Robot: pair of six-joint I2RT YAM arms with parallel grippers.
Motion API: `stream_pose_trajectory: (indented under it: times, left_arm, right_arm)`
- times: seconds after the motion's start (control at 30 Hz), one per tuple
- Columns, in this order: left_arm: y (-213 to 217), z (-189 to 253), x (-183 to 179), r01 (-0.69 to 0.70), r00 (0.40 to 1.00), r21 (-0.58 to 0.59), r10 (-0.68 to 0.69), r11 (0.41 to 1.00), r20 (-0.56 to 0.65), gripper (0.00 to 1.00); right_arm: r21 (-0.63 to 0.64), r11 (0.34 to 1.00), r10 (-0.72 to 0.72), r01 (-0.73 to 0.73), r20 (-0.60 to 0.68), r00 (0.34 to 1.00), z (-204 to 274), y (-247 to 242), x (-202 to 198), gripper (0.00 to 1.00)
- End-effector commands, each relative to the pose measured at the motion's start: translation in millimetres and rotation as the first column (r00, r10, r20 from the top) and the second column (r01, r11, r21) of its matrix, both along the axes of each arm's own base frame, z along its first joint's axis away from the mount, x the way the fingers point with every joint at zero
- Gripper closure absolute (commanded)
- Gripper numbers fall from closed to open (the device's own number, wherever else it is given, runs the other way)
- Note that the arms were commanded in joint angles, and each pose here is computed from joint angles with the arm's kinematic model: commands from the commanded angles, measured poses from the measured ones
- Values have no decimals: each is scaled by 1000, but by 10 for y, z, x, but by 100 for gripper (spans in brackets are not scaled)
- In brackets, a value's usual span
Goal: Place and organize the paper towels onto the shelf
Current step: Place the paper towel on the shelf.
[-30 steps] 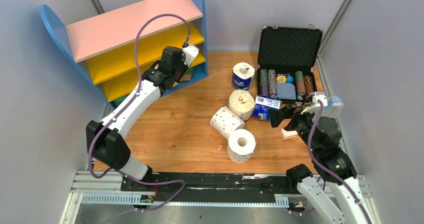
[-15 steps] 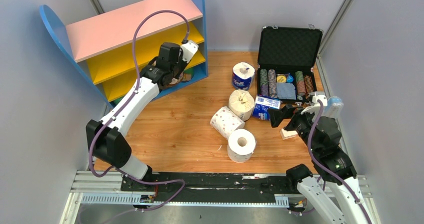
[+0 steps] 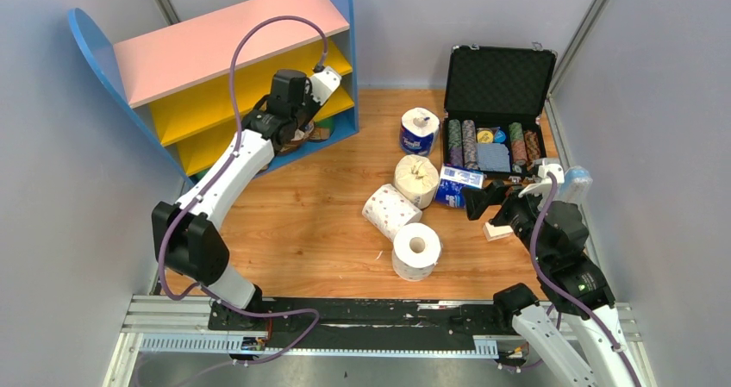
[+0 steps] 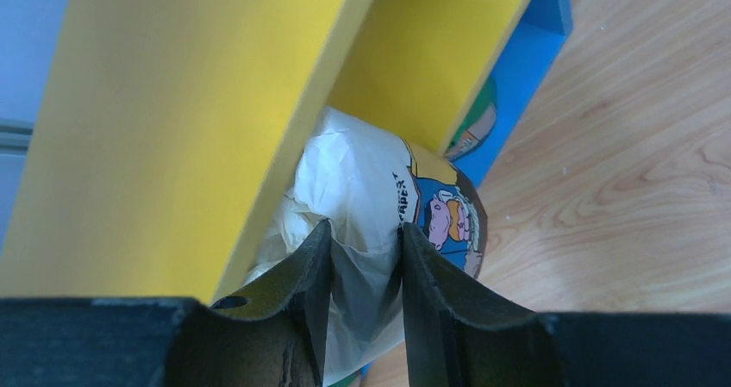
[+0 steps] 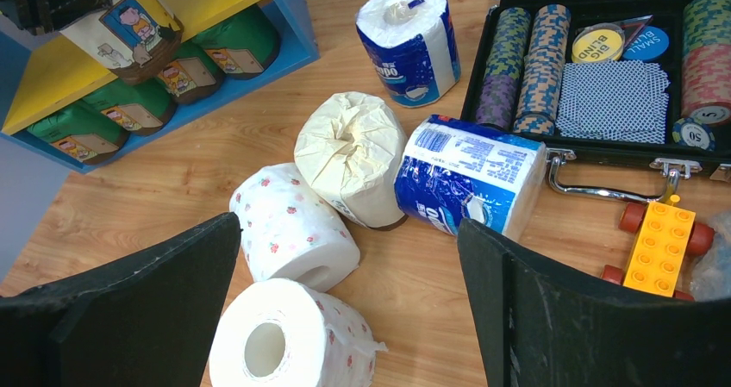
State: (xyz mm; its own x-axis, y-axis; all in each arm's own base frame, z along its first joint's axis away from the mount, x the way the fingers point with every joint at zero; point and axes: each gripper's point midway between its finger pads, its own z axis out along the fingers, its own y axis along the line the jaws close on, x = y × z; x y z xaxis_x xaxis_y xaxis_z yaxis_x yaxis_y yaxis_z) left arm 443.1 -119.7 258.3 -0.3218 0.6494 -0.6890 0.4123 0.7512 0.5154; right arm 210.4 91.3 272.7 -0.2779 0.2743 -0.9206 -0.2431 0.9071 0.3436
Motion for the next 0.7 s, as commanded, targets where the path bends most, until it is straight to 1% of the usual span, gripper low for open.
stream_pose_trajectory:
  times: [0.0,0.13,0.2,0.23,0.4,0.53,0.67]
  left_arm:
    - [184,357,255,-29,990,6,28,1000,141,65]
    - [225,412,267,-24,988,-5,24,1000,154,62]
    - [259,387,272,-32,988,6,31,999,152,58]
    - [272,388,277,-34,987,13,31,999,156,54]
    - [358,329,266,-69,984,34,63,997,167,42]
    - [350,408,233,-77,979,-3,76,997,189,35]
    - [360,510,216,-91,973,-34,96,995,211,31]
  right_arm:
    - [18,1000,-8,8,26,1000,80,12,47,0]
    - [17,1000,-8,8,24,1000,74,14,51,0]
    - [17,1000,-7,7,24,1000,75,16,50,0]
    - [16,1000,-9,8,23,1000,71,13,51,0]
    - [16,1000,-7,6,22,1000,69,18,53,0]
    - [17,1000,-4,3,21,1000,69,23,51,0]
    - [17,1000,-4,3,20,1000,67,25,53,0]
